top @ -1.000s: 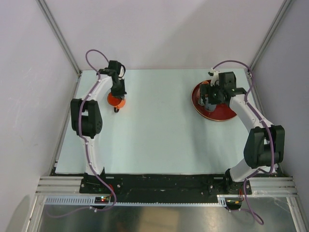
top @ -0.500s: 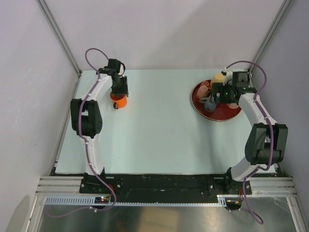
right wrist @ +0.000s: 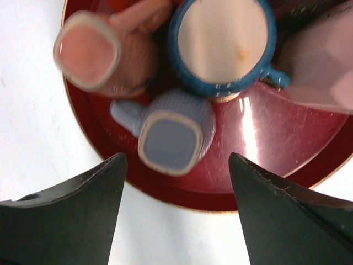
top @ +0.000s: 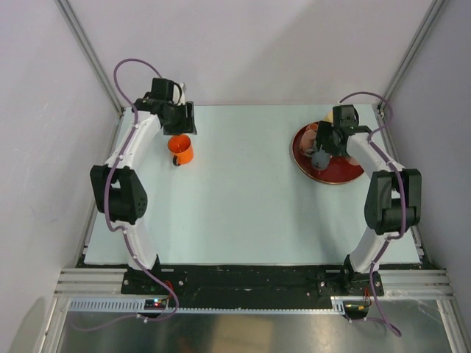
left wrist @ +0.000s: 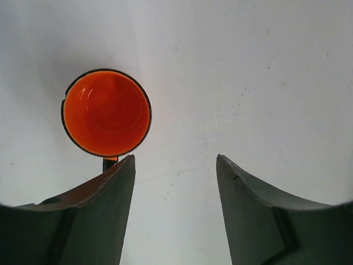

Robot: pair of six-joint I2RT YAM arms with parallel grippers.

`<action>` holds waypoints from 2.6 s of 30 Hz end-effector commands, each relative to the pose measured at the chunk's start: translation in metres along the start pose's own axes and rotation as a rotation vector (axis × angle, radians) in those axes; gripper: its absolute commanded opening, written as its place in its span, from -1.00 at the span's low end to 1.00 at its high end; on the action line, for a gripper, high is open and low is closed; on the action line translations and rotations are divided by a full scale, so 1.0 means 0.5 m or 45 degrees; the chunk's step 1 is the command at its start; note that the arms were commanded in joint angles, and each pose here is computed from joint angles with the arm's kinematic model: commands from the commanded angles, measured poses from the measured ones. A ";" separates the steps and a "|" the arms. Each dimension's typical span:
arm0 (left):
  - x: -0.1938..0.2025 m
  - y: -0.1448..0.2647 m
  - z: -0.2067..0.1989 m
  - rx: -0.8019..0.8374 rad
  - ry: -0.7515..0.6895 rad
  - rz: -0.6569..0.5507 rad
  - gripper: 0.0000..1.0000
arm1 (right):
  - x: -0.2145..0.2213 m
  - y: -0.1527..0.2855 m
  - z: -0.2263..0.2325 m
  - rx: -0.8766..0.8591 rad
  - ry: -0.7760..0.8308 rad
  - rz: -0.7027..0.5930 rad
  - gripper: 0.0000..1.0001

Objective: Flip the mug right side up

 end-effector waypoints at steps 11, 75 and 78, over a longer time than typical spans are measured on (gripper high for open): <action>0.008 0.072 -0.009 0.062 -0.072 -0.050 0.30 | -0.057 -0.052 -0.025 0.180 -0.104 -0.011 0.33; 0.025 0.079 -0.034 0.125 -0.097 -0.047 0.31 | 0.027 -0.037 0.065 0.076 0.048 0.148 0.44; 0.027 0.085 -0.030 0.114 -0.109 -0.055 0.32 | 0.045 -0.051 0.057 0.081 0.062 0.177 0.35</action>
Point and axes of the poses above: each gripper's point midway between its finger pads, its own y axis back along the fingers, its own z axis along the line the jaws close on, x = y × z, the point moved 1 cm from there along y, back along the fingers, and after that the axes turned 10 degrees about y, right-handed, at the moved point
